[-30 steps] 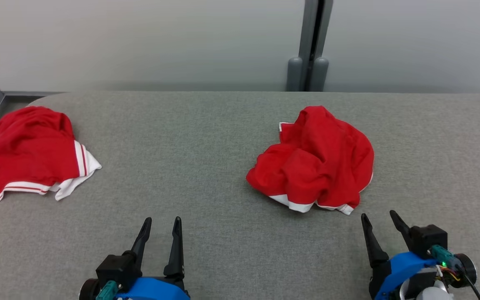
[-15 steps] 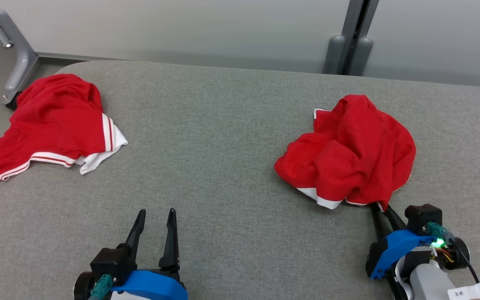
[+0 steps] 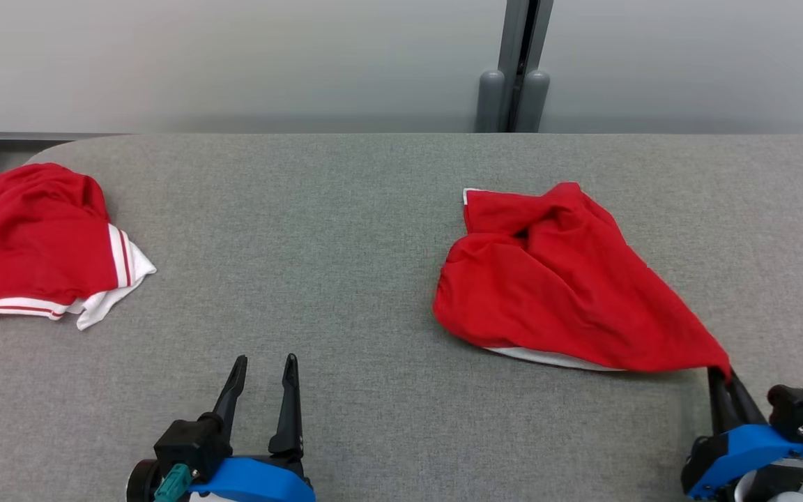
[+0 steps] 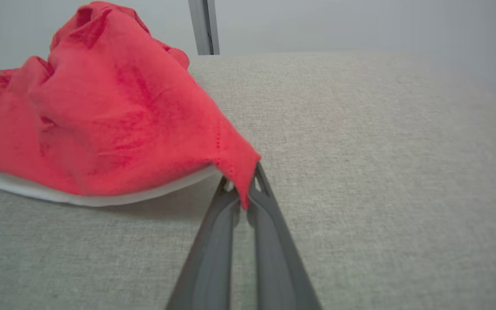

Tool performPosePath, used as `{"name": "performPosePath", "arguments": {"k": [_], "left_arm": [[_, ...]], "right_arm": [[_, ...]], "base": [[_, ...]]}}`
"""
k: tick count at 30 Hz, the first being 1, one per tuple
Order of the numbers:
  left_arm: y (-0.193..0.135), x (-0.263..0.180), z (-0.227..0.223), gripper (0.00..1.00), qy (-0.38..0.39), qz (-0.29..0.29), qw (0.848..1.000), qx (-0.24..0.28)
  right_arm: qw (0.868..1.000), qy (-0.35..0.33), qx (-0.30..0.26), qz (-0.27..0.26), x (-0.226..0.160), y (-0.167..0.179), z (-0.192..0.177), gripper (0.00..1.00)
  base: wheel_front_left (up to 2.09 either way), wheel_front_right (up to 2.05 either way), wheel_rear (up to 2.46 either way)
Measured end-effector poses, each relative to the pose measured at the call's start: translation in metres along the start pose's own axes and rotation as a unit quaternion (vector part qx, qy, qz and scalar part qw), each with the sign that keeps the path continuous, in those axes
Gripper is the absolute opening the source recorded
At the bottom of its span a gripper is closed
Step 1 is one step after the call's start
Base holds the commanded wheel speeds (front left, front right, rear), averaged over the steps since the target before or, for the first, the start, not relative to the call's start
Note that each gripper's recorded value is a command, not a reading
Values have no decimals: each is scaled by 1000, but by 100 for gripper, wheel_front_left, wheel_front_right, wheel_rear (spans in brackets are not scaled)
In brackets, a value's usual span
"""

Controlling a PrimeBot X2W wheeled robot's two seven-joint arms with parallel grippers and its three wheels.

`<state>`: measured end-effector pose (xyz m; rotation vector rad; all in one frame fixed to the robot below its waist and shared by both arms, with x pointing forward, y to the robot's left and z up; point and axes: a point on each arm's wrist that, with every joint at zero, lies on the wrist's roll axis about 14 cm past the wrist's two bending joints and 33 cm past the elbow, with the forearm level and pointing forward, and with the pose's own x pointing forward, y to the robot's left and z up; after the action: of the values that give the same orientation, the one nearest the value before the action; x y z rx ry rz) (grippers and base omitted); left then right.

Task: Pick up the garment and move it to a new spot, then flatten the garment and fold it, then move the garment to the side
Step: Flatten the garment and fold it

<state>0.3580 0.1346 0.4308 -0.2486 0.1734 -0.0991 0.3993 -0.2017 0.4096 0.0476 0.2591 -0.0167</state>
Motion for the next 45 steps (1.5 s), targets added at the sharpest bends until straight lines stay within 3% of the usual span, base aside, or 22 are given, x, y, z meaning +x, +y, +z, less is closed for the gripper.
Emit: {"name": "performPosePath", "arguments": {"k": [7, 8, 9, 12, 14, 23, 31, 37, 45], "left_arm": [[-3, 4, -2, 100, 3, -6, 1000, -2], [-4, 4, -2, 100, 3, -6, 1000, -2], [-4, 5, -1, 100, 2, -7, 1000, -2], [-7, 7, 2, 100, -3, -12, 1000, -1], [-9, 7, 5, 100, -6, -16, 1000, 0], [-52, 19, 2, 100, 5, -107, 994, 35], [-110, 51, -36, 100, 93, -217, 968, 90], [-133, 68, -63, 100, 142, -252, 953, 93], [-157, 79, -71, 100, 151, -282, 945, 65]], "right_arm": [[998, 37, 0, -53, -6, -36, -14, 0], [997, 42, 6, -57, -5, -37, -16, 7], [997, 49, 5, -57, -5, -37, -20, 27], [996, 55, -1, -67, -7, -45, -25, 44], [997, 34, 0, -73, -4, -49, -15, 100], [996, -38, -14, -80, -18, -56, 19, 100], [992, -100, -16, -78, -37, -57, 51, 100], [990, -105, -3, -94, -48, -67, 54, 100], [989, -97, -4, -115, -55, -80, 50, 100]], "base": [[0, 0, 0], [0, 0, 0], [0, 0, 0], [0, 0, 0], [0, 0, 0], [0, 0, 0], [0, 0, 0], [0, 0, 0], [0, 0, 0]]}}
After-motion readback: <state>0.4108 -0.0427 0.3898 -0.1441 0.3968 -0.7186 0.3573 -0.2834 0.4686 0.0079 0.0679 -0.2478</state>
